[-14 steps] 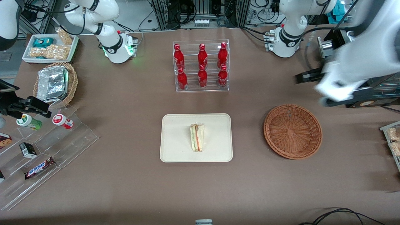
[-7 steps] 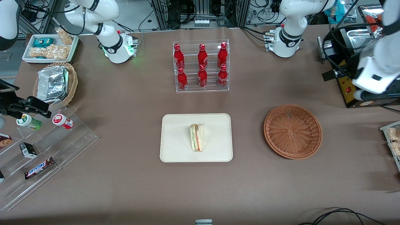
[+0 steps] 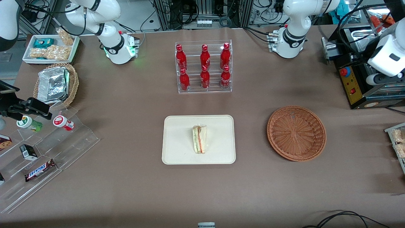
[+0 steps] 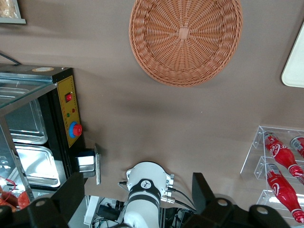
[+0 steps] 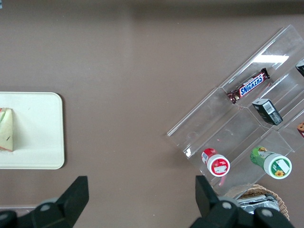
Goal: Place sandwich from basket to tray
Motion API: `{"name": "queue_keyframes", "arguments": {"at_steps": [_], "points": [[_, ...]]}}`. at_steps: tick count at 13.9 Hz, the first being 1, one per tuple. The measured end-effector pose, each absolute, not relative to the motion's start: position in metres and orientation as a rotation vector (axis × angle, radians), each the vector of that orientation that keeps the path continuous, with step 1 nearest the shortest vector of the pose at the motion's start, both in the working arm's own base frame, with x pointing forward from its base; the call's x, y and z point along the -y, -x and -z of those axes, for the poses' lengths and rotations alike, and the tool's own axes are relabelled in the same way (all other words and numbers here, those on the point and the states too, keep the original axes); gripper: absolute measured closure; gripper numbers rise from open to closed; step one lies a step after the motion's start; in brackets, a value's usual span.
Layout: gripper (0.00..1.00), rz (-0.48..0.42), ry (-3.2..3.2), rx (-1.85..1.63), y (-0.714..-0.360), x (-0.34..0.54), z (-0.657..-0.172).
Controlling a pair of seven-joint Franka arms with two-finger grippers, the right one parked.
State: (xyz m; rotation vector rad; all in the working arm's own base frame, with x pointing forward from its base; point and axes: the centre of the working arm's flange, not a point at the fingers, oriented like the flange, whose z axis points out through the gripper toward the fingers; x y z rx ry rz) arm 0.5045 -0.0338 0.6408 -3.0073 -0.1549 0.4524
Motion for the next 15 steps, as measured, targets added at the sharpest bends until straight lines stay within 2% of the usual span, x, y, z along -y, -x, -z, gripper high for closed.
{"name": "queue_keyframes", "arguments": {"at_steps": [5,15], "points": [[0.00,-0.396,3.020,0.107,-0.506,0.049,-0.648],[0.00,-0.393,3.017,0.015,-0.509,0.079,-0.642]]}}
